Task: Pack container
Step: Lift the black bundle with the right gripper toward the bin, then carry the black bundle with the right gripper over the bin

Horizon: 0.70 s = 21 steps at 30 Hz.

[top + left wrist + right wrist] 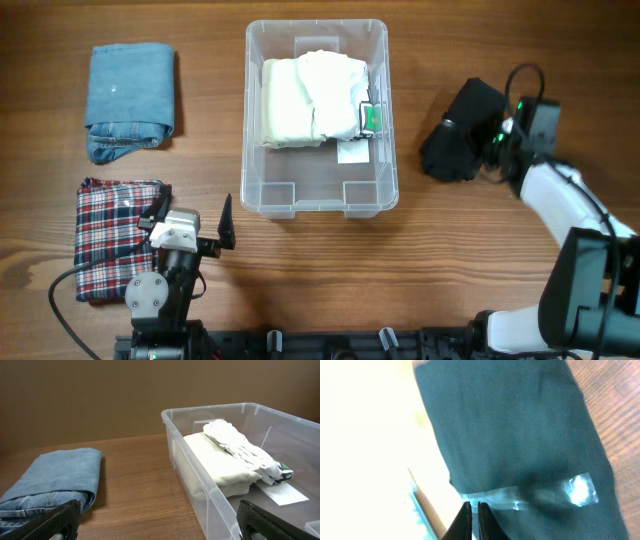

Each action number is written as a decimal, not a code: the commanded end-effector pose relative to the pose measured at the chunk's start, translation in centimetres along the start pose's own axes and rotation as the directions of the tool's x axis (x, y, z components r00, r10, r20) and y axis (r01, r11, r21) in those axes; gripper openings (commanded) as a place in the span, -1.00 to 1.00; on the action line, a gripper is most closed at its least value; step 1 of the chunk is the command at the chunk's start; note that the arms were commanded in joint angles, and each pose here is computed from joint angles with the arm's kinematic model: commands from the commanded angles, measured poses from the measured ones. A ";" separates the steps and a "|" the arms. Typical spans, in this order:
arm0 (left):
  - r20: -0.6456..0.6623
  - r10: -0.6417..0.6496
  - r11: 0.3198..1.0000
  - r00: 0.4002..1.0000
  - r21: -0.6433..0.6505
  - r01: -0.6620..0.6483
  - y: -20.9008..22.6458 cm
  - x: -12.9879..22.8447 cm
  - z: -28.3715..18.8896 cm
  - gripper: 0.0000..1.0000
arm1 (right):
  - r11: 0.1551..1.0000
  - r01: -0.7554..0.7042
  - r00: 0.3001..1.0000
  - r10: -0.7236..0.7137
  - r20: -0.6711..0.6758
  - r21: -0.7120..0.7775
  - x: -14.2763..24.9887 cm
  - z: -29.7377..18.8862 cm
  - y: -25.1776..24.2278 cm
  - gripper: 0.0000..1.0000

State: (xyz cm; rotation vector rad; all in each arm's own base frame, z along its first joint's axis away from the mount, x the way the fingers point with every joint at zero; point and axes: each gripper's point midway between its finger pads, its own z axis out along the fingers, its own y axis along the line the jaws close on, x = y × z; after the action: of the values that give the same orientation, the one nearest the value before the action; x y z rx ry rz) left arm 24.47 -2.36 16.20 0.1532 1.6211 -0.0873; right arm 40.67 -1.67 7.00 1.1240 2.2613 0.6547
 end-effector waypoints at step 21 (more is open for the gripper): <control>-0.001 0.011 1.000 1.000 -0.014 -0.011 0.3 0.1 0.0 0.99 | 0.928 0.343 0.902 -0.369 -0.226 -0.145 -1.3 -5.5 -3.1 0.76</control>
State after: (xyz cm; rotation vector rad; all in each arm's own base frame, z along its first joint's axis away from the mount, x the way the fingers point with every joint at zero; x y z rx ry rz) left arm 24.47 -2.37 16.21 0.1535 1.6207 -0.0876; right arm 35.71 -7.43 9.44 0.7028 2.5460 0.6506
